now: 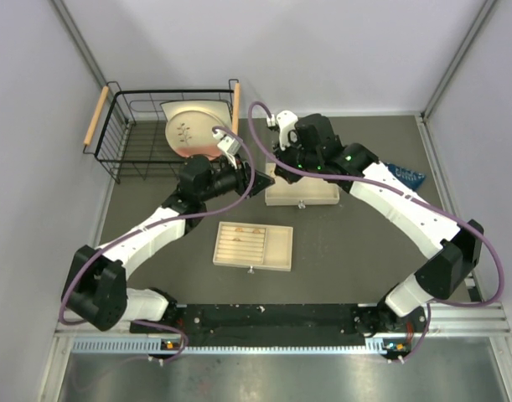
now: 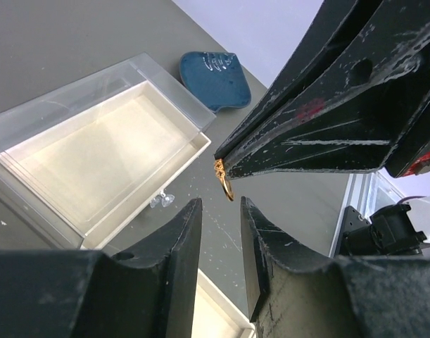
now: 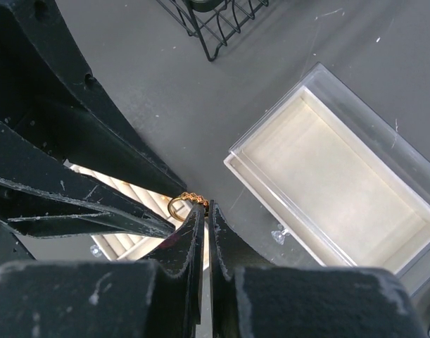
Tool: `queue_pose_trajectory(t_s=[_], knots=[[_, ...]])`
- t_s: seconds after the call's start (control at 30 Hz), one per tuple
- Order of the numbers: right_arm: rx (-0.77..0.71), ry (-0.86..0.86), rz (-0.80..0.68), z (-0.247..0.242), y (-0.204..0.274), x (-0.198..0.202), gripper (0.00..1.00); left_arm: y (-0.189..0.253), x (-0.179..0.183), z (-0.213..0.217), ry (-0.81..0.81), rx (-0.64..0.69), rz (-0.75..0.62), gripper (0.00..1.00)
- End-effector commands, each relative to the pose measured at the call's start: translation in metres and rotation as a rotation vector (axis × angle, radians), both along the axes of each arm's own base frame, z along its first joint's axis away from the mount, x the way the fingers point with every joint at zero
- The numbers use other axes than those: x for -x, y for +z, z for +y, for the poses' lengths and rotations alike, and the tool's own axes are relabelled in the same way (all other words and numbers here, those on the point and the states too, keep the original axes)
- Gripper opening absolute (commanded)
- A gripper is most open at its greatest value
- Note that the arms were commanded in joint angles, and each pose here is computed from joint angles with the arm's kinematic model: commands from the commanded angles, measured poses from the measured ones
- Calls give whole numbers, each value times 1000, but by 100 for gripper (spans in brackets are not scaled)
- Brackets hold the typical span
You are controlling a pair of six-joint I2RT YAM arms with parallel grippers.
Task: Organize the mixed jewelry
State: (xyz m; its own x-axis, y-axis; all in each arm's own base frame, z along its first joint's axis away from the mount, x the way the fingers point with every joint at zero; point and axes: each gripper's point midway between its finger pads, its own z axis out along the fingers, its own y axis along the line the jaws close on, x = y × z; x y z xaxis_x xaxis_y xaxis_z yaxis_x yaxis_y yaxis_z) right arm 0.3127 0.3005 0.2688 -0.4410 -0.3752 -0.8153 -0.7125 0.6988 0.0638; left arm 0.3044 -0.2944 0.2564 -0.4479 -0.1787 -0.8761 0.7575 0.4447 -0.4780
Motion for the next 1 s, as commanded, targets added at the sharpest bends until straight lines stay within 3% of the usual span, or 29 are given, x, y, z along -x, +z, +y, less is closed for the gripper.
queue_pose_trajectory(t_s=[0.0,0.33,0.53,0.87,0.9,0.97], knots=[[-46,4,-28,11,19,0,0,34,-3,-6,-9,61,-78,34],[-44,7,-19,12,15,-1,0,40,-3,-7,-15,68,-82,22],[-46,9,-17,12,15,0,0,38,-3,-9,-24,67,-72,3],[-53,52,-19,14,18,8,0,33,-3,-7,-25,45,-85,0],[-57,62,-21,13,20,10,3,32,-3,-7,-27,39,-89,0],[-71,83,-29,12,26,16,18,30,-3,-6,-32,20,-105,0]])
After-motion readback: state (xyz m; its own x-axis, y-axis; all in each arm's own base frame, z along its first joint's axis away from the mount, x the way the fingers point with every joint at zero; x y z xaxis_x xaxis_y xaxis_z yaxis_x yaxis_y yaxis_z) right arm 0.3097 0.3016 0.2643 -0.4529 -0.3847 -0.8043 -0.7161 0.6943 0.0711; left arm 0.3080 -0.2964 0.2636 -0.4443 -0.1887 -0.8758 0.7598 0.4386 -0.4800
